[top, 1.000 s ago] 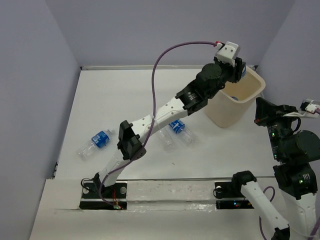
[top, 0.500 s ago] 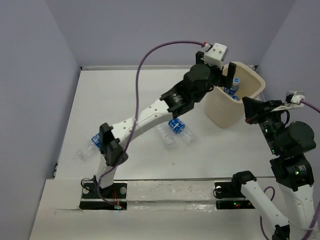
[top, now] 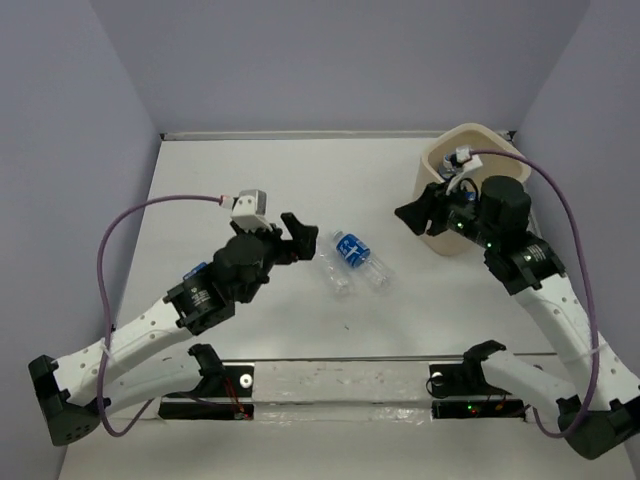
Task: Put the plastic bottles in the bin
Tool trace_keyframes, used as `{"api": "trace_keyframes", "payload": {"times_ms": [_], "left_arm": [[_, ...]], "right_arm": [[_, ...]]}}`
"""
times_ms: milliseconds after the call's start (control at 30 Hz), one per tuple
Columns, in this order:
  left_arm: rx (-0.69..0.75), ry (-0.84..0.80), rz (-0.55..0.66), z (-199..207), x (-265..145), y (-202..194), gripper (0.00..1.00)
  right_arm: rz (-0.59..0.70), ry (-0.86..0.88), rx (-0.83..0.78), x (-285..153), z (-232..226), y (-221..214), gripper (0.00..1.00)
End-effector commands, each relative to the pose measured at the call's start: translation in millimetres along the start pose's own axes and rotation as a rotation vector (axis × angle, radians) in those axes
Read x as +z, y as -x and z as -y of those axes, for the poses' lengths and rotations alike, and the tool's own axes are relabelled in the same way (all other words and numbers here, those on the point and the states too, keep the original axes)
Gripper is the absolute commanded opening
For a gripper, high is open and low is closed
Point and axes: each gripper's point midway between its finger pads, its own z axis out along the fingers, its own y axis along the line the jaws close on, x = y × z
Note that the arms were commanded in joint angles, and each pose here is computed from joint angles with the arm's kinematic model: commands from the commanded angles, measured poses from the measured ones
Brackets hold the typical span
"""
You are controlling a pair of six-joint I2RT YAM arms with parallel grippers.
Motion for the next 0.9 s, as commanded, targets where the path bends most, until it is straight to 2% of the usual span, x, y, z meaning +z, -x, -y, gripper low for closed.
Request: {"api": "trace_keyframes", "payload": {"times_ms": [0, 167, 267, 367, 567, 867], "left_arm": [[-0.173, 0.162, -0.104, -61, -12, -70, 0.99], [-0.215, 0.208, -0.153, -73, -9, -94, 0.99], [-0.204, 0.235, -0.187, -74, -3, -103, 0.99], [-0.197, 0.261, -0.215, -76, 7, -116, 0.99], [-0.218, 0.288, -0.243, -87, 30, -130, 0.99], [-0.237, 0.287, -0.245, -112, 59, -137, 0.99]], "right_arm": [[-0.064, 0.067, -0.124, 31, -35, -14, 0.60], [-0.269, -0.037, -0.169, 91, -4, -68, 0.76], [-0.392, -0.096, -0.195, 117, 19, -100, 0.80], [-0.448, -0.115, -0.217, 133, 29, -115, 0.85], [-0.586, -0.110, -0.220, 166, 38, -159, 0.86], [-0.695, -0.097, -0.201, 189, 41, -205, 0.88]]}}
